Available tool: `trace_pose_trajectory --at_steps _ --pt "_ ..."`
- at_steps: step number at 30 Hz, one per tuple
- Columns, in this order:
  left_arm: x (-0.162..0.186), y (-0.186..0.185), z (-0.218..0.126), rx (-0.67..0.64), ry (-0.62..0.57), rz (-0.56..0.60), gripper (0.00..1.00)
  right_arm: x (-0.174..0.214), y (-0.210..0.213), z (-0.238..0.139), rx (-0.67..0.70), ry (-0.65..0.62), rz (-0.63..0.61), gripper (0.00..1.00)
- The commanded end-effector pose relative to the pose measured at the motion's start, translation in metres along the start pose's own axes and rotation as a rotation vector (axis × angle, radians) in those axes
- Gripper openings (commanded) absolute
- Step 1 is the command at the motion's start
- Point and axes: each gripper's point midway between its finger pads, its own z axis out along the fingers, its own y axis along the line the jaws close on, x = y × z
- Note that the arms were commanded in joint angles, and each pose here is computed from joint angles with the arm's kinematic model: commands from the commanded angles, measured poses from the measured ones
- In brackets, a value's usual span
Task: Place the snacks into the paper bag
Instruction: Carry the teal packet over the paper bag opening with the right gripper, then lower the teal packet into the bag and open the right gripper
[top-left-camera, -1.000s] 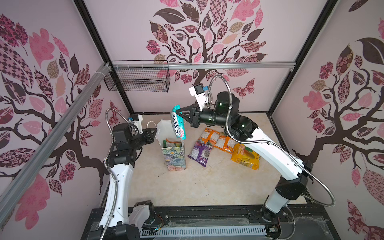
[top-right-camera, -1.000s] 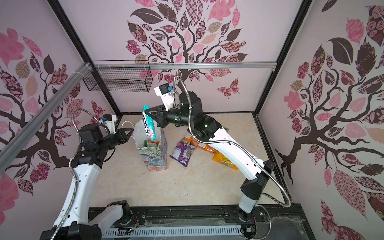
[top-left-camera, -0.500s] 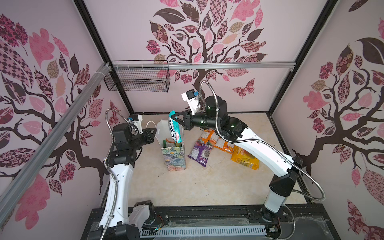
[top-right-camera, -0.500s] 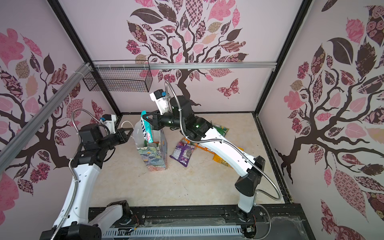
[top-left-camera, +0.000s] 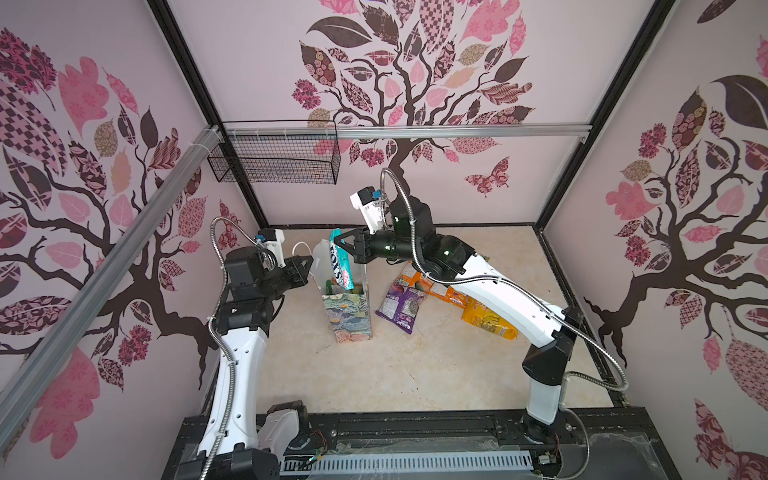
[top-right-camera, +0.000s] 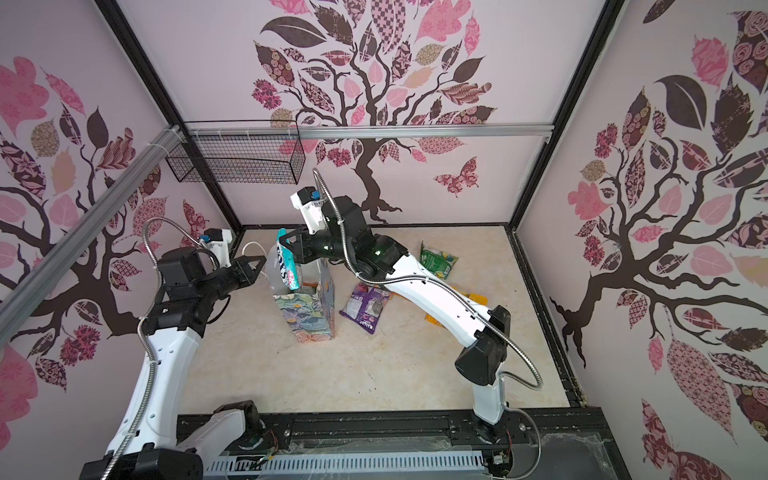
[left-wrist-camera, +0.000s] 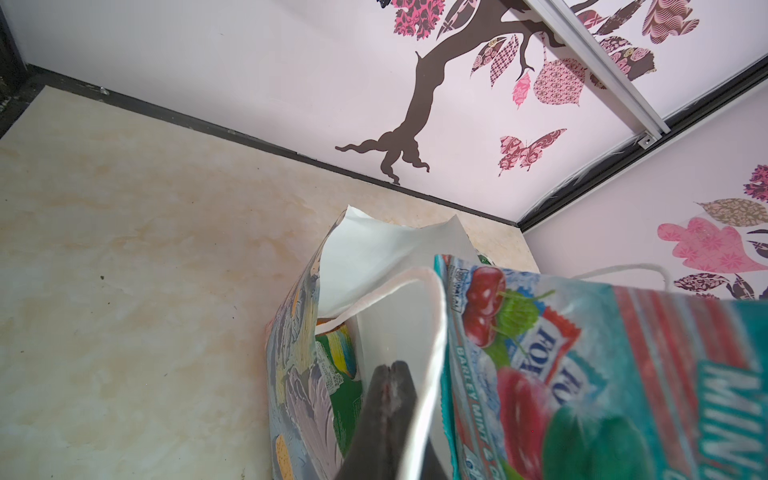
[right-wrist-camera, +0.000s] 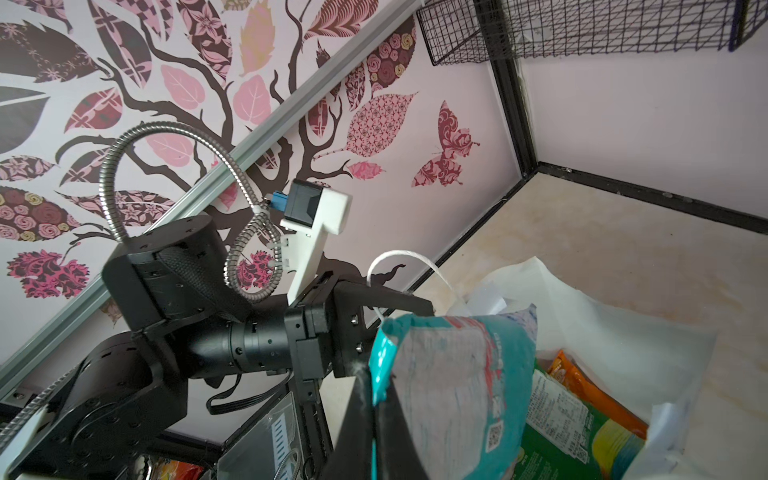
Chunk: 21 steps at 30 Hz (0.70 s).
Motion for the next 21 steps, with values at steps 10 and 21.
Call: trace_pose_trajectory --at_steps 10,21 --pt "0.003 0.000 -0.002 -0.007 -0.006 0.016 0.00 0.005 -0.007 0.017 0.003 0.010 0.064 0.00" --pt "0.002 0.000 -0.003 -0.008 -0.010 0.018 0.00 0.022 -0.019 0.024 0.035 0.061 0.110 0.00"
